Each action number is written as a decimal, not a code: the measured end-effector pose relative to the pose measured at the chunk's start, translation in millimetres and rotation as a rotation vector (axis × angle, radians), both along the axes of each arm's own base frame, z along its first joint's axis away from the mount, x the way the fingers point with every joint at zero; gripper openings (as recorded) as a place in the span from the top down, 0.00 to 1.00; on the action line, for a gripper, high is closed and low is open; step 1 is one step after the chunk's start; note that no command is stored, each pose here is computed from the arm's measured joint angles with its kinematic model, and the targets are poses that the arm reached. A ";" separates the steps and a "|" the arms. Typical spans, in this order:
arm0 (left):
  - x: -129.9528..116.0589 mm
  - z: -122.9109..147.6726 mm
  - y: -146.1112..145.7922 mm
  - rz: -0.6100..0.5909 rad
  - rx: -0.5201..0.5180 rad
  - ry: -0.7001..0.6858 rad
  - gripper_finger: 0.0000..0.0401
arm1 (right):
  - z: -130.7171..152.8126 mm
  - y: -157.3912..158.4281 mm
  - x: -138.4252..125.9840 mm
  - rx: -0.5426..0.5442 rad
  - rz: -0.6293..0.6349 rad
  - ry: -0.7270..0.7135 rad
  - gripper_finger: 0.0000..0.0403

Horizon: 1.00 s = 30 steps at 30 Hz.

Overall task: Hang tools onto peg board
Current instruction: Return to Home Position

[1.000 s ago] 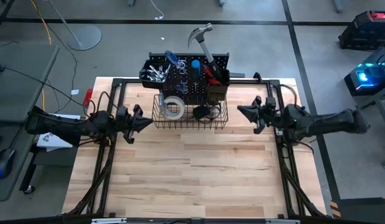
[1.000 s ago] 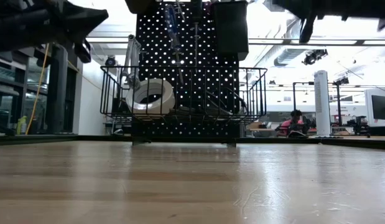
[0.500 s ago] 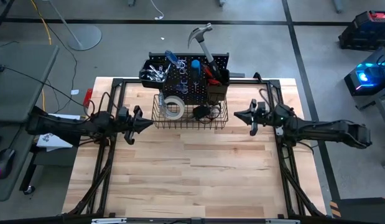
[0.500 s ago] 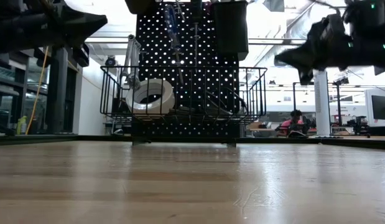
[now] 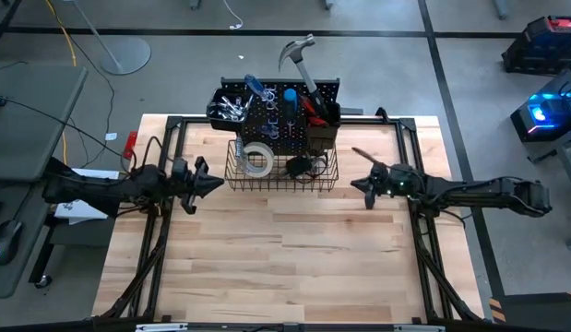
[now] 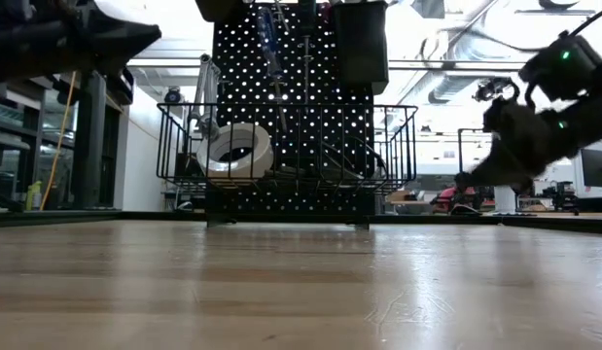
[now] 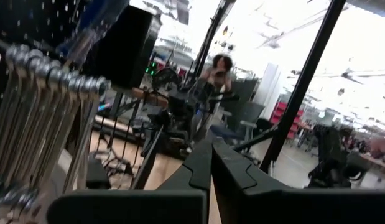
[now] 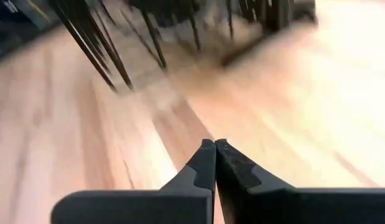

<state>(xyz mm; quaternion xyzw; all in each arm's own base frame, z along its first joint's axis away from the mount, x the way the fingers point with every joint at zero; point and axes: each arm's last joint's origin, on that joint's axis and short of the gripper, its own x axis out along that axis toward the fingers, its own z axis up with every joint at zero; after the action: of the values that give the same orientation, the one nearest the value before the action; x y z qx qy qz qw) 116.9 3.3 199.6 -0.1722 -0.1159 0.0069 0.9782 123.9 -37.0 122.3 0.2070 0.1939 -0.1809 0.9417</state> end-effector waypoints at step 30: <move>-20.3 -31.5 -14.1 -0.159 0.012 0.210 1.00 | 76.5 19.7 -34.3 -0.198 0.083 -0.780 1.00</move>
<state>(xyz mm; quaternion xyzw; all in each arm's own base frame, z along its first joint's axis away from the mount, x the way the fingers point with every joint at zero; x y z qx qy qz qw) 96.5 -10.8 168.1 -0.1732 0.0010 -0.0532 0.9834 89.6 -17.3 198.8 0.1606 -0.1880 -0.0685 0.9665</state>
